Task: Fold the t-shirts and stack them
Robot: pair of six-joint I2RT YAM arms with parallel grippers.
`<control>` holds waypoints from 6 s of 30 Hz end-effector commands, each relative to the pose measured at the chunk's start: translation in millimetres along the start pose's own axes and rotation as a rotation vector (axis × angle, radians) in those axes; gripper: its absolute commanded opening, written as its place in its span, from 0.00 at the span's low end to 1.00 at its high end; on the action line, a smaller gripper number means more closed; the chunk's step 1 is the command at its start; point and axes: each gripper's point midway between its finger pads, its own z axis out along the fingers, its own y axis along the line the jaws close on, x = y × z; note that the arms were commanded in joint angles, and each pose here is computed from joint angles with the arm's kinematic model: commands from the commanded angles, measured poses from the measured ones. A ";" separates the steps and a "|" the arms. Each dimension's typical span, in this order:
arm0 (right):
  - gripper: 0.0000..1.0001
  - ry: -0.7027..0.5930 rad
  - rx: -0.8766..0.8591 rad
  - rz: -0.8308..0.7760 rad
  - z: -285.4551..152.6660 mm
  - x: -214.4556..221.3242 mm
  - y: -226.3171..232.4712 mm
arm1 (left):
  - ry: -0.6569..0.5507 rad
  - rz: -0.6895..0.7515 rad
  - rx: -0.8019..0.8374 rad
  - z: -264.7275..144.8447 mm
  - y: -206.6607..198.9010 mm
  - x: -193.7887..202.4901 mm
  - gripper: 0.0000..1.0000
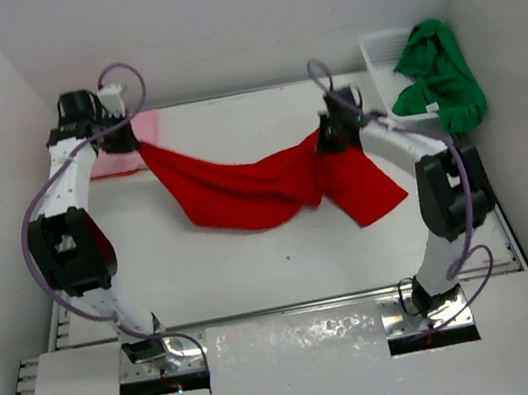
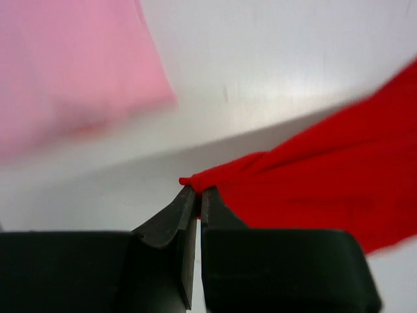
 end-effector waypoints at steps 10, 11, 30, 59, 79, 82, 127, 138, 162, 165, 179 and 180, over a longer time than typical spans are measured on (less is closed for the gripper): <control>0.00 -0.943 -0.423 0.023 -243.9 -399.4 98.1 | -0.931 0.102 0.004 -157.1 -22.8 -315.0 0.00; 0.00 -0.925 -0.391 0.034 -233.9 -393.0 82.6 | -0.982 0.129 0.007 -177.5 -32.2 -320.3 0.00; 0.00 -0.722 -0.192 -0.165 -240.9 -142.4 -17.6 | -0.384 0.249 -0.131 -122.3 -17.2 -95.7 0.00; 0.00 -0.532 -0.333 -0.229 -230.1 -128.3 14.0 | -0.570 0.308 0.178 -203.9 -155.5 -172.4 0.00; 0.15 -0.417 -0.288 -0.250 -210.5 -110.2 1.4 | -0.948 0.237 -0.120 -261.2 -274.4 -283.1 0.00; 0.27 -0.407 -0.303 -0.248 -206.2 -110.1 4.1 | -0.931 0.231 -0.159 -254.1 -269.6 -281.7 0.00; 0.00 -0.203 -0.320 -0.571 -158.0 -45.5 40.5 | -0.686 0.404 -0.217 -239.4 -218.1 -200.0 0.00; 0.00 -0.221 -0.544 -0.791 -281.8 -30.8 73.1 | -0.664 0.363 -0.243 -249.3 -188.4 -186.0 0.00; 0.85 -0.104 0.070 -0.432 -38.1 -148.0 12.2 | -0.129 0.221 -0.255 -43.0 -103.9 -25.2 0.00; 0.69 -0.071 -0.091 -0.411 -33.2 -87.2 30.2 | -0.111 0.201 -0.244 -39.8 -96.1 -13.6 0.00; 0.72 0.162 -0.197 -0.184 37.1 29.5 63.1 | -0.130 0.194 -0.225 -45.6 -96.3 -14.2 0.00; 0.69 0.180 -0.215 -0.185 39.9 34.8 67.1 | -0.131 0.193 -0.226 -46.0 -95.8 -14.8 0.00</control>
